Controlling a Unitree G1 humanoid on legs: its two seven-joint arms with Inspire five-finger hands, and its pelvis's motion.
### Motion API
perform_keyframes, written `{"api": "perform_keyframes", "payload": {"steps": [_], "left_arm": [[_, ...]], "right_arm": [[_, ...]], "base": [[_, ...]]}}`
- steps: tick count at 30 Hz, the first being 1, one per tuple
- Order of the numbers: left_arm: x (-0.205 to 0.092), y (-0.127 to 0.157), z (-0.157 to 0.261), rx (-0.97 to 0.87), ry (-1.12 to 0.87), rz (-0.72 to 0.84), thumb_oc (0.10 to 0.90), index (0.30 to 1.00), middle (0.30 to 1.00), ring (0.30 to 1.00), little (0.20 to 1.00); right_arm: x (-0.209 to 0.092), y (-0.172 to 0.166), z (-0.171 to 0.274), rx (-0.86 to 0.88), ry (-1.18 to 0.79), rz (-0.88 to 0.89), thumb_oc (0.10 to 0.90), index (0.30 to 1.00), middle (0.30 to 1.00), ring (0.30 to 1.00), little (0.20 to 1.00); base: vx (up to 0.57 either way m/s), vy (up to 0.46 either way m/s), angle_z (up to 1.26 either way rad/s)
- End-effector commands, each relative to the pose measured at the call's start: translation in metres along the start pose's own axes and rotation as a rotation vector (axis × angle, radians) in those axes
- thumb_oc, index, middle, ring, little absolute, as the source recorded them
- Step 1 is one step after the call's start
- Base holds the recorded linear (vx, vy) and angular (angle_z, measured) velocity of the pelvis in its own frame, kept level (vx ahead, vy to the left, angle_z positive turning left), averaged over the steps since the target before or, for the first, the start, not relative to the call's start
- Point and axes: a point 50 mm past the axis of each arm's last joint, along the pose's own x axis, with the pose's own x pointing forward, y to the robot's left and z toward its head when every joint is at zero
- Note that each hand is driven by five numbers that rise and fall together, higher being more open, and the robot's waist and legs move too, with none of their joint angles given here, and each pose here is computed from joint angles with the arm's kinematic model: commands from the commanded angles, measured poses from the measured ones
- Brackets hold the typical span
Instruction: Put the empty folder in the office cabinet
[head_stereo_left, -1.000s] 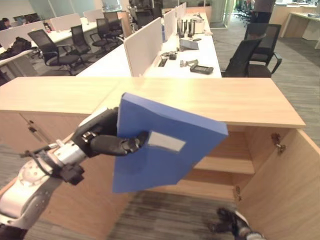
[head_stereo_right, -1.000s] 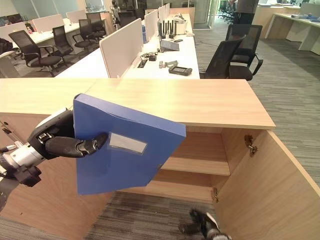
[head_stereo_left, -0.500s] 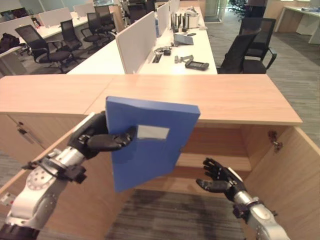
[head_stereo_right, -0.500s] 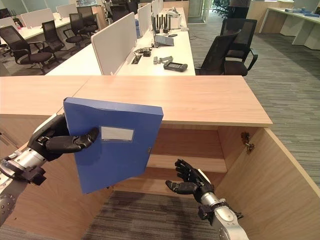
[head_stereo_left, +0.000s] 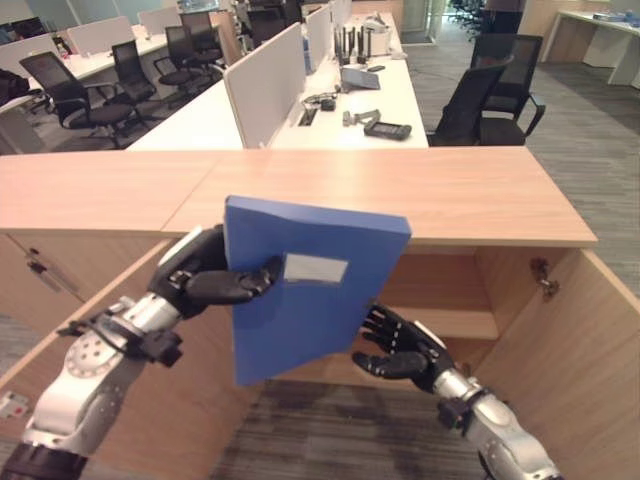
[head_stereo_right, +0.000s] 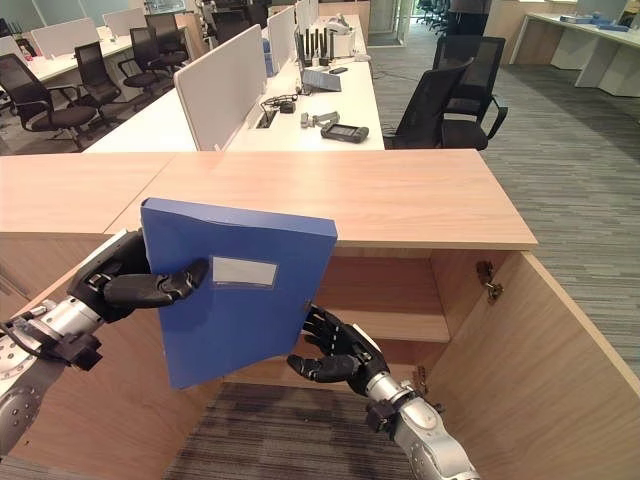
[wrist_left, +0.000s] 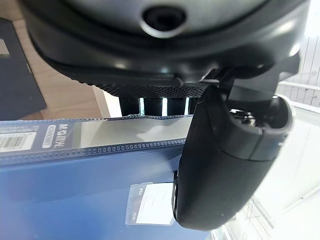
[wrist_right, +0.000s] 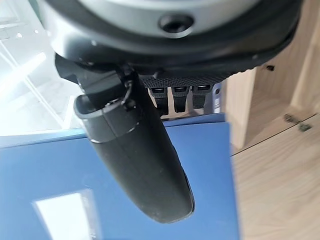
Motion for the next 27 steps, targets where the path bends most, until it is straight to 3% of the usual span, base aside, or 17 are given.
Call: {"api": "perform_keyframes", "payload": {"steps": [1, 27], "left_arm": [[0.031, 0.001, 0.077, 0.095, -0.385, -0.062, 0.400, 0.300, 0.300, 0.300, 0.300], [0.030, -0.025, 0.053, 0.064, -0.136, -0.349, 0.400, 0.300, 0.300, 0.300, 0.300]], "right_arm": [[0.031, 0.041, 0.082, -0.040, -0.364, 0.246, 0.800, 0.900, 0.900, 0.900, 0.900], [0.040, 0.066, 0.108, -0.031, -0.472, 0.359, 0.800, 0.900, 0.900, 0.900, 0.900]], "base": [[0.00, 0.002, -0.04], [0.00, 0.000, 0.00]]}}
